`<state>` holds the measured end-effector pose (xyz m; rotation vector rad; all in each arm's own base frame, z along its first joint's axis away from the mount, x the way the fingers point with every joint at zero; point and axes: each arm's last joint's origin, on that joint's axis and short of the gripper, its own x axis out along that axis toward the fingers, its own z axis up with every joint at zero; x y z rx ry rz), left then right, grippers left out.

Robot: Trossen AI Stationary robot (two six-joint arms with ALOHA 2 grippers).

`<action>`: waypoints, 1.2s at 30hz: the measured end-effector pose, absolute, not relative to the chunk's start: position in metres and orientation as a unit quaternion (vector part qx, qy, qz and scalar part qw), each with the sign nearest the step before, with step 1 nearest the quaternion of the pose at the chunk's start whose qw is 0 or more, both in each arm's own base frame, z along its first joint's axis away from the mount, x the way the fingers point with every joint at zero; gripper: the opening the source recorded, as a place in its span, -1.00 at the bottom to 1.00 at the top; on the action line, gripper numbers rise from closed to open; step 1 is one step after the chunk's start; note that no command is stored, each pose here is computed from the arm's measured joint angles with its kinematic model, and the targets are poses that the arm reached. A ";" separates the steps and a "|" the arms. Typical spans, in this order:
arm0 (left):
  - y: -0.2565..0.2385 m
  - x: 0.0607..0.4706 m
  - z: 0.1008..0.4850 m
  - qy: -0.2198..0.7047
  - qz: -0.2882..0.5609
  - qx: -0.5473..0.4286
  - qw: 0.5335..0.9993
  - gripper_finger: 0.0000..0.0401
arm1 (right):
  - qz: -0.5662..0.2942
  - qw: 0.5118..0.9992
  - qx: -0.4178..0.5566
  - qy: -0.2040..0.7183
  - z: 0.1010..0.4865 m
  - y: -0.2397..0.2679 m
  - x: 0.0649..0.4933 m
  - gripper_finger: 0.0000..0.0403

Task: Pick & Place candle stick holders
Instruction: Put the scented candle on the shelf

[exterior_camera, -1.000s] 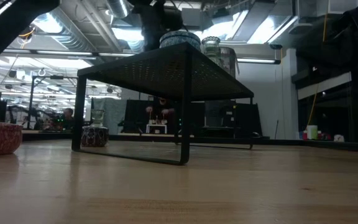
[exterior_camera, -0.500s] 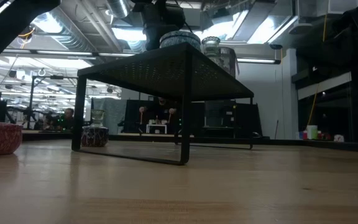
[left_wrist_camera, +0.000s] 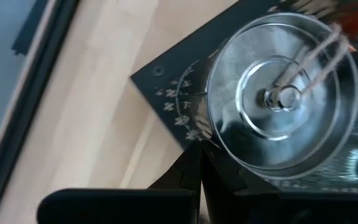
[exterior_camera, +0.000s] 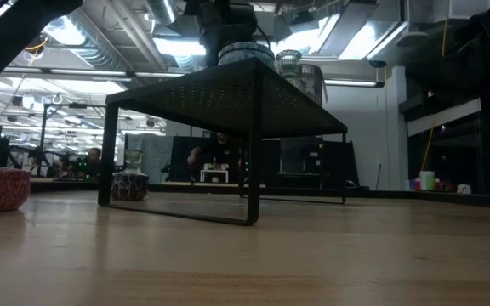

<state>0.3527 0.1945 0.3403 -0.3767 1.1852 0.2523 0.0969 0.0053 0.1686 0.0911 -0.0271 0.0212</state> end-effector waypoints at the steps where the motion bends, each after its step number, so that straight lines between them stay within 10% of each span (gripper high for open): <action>1: 0.194 0.353 0.340 0.551 0.111 -0.180 0.807 -0.99 | 0.011 0.999 0.046 -0.013 0.168 0.005 0.097 -0.76; 36: 0.193 0.354 0.346 0.529 0.083 -0.198 0.821 -0.99 | 0.011 0.999 0.046 -0.014 0.169 0.005 0.097 -0.76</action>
